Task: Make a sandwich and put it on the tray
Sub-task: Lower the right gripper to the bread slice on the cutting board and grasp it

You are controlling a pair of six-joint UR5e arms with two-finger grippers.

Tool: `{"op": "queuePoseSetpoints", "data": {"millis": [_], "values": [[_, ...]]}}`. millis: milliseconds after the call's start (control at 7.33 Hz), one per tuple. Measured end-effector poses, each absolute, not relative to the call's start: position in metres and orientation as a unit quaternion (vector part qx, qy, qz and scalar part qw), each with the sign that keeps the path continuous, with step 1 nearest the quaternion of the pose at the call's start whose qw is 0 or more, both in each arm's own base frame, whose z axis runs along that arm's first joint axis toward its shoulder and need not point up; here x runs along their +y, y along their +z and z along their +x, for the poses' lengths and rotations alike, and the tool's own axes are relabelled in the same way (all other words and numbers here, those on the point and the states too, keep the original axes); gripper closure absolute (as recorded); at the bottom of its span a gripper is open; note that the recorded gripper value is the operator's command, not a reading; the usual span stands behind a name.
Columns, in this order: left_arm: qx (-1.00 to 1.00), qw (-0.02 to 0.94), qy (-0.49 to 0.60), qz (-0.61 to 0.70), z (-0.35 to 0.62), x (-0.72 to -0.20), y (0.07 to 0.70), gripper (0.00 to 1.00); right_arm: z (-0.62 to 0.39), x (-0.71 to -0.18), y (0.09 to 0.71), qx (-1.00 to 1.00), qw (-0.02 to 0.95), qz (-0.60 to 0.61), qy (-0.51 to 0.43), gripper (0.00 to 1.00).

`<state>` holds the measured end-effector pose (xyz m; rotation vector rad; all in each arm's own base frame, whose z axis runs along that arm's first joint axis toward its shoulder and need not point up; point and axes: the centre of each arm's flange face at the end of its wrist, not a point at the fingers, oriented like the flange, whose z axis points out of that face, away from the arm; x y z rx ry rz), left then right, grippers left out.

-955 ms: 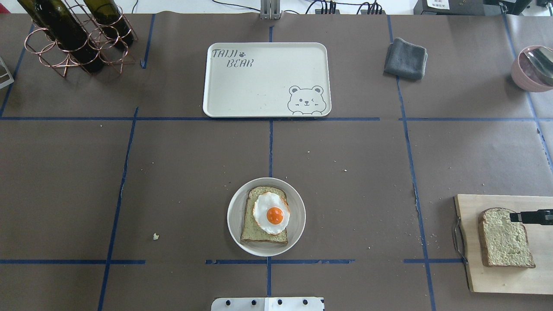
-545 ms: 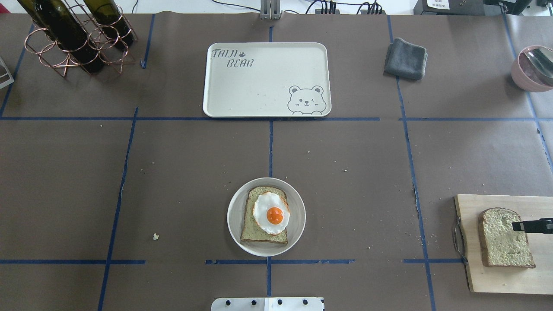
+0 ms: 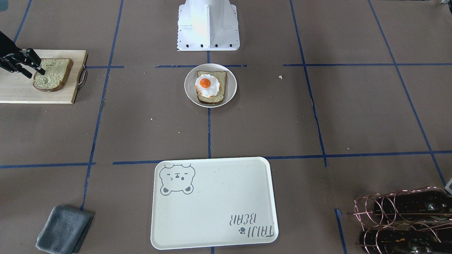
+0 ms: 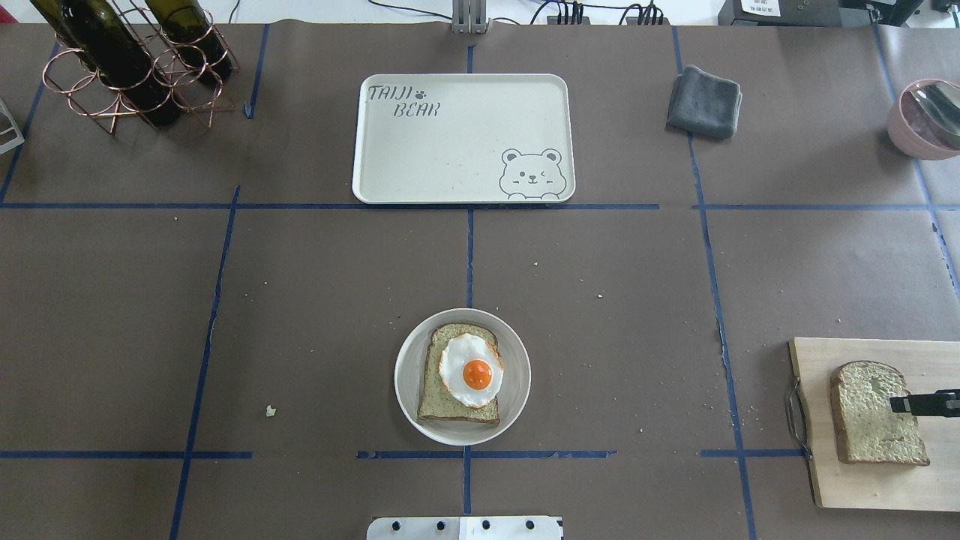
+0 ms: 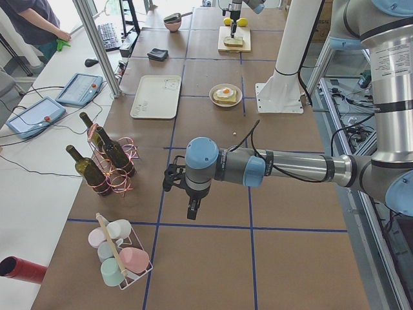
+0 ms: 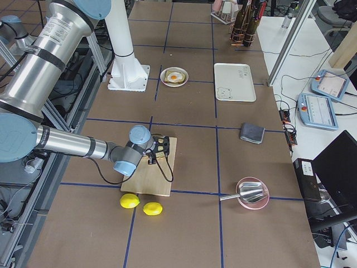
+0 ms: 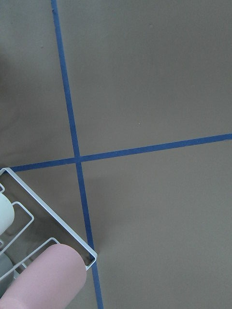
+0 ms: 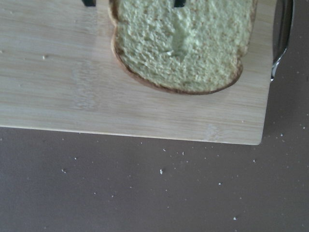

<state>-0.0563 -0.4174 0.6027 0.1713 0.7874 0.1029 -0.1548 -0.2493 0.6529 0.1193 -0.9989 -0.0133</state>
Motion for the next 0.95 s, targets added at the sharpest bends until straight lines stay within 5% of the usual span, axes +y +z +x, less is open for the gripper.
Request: {"op": "queuePoseSetpoints", "data": {"millis": [682,818,955], "values": [[0.382,0.919,0.051,0.085,-0.0563,-0.4176,0.6016,0.0,-0.1571,-0.2481,0.6559,-0.476,0.878,0.056,-0.009,0.57],[0.382,0.918,0.052,0.089,-0.0564,-0.418,0.6012,0.0,-0.1576,-0.248,0.6562,-0.476,0.878,0.055,-0.01,0.97],[0.382,0.918,0.053,0.092,-0.0564,-0.4182,0.601,0.0,-0.158,-0.248,0.6564,-0.476,0.878,0.055,-0.01,1.0]]}}
